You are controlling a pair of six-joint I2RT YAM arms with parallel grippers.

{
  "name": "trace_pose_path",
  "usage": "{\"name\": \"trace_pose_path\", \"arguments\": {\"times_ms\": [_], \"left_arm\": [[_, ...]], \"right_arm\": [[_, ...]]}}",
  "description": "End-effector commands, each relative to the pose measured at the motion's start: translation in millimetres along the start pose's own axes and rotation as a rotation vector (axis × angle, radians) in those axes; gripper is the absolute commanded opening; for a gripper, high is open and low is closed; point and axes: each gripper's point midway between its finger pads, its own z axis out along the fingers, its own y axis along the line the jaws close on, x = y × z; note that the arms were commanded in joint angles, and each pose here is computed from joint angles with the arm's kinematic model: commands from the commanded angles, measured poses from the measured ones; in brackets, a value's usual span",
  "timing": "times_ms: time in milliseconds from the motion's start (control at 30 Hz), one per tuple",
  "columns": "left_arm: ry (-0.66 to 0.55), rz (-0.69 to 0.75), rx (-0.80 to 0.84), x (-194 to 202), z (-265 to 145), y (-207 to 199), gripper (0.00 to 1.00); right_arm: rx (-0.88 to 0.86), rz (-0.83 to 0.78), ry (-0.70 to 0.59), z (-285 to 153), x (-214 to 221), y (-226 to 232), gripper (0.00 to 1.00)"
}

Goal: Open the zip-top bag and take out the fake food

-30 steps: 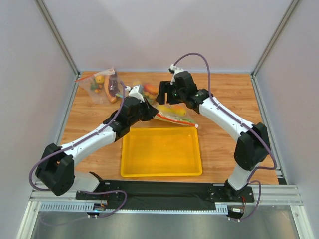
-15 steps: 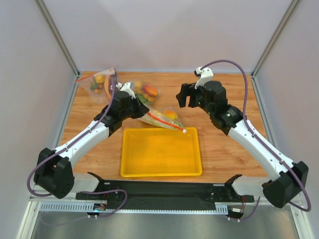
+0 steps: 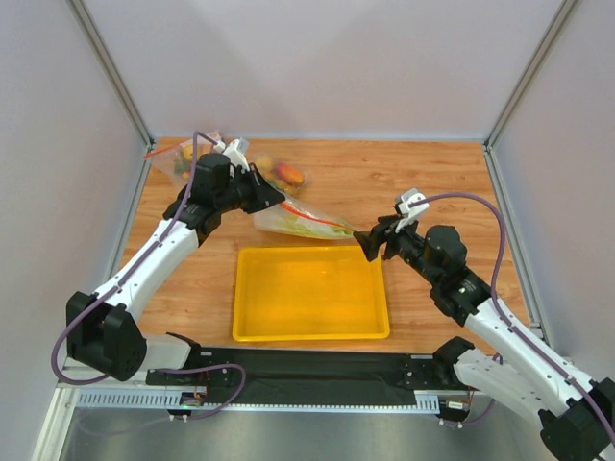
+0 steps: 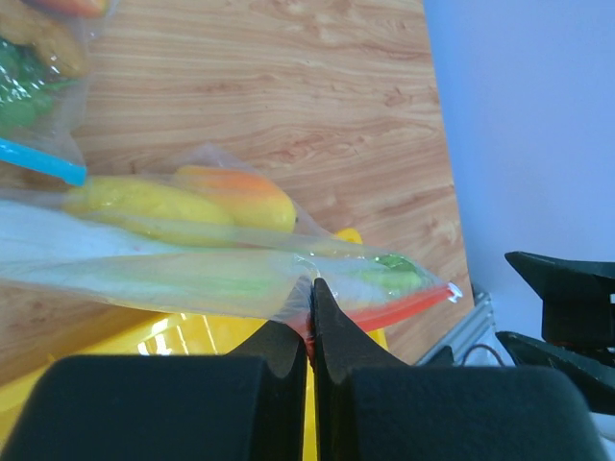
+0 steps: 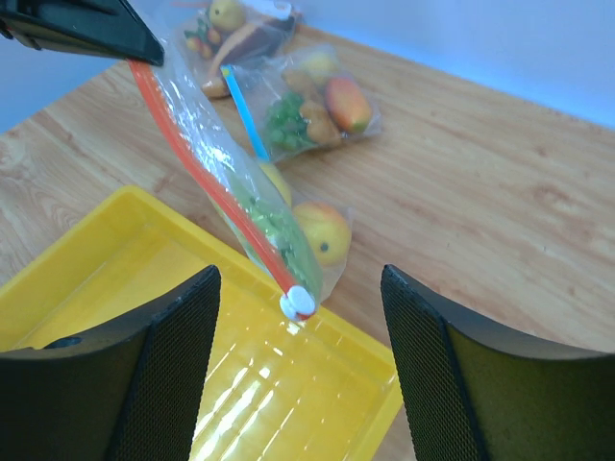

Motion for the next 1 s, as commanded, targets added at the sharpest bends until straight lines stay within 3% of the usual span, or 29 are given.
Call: {"name": "trace_pose_path", "arguments": {"times_ms": [0, 600, 967], "left_arm": [[0.024, -0.024, 0.092, -7.4, -8.6, -23.3, 0.0], [0.045, -0.078, 0.137, -12.4, -10.2, -22.2, 0.0], [0.065, -0.086, 0.157, -7.8, -11.4, -24.2, 0.0]], "right_arm": [[-0.06, -0.088, -0.15, -1.7, -29.3, 9.3, 0.69], [-0.17, -0.126, -0.147, -1.2, 23.3, 22.3, 0.62], [-0.219, -0.149, -0.109, 26.4, 34.1, 26.7, 0.47]]}}
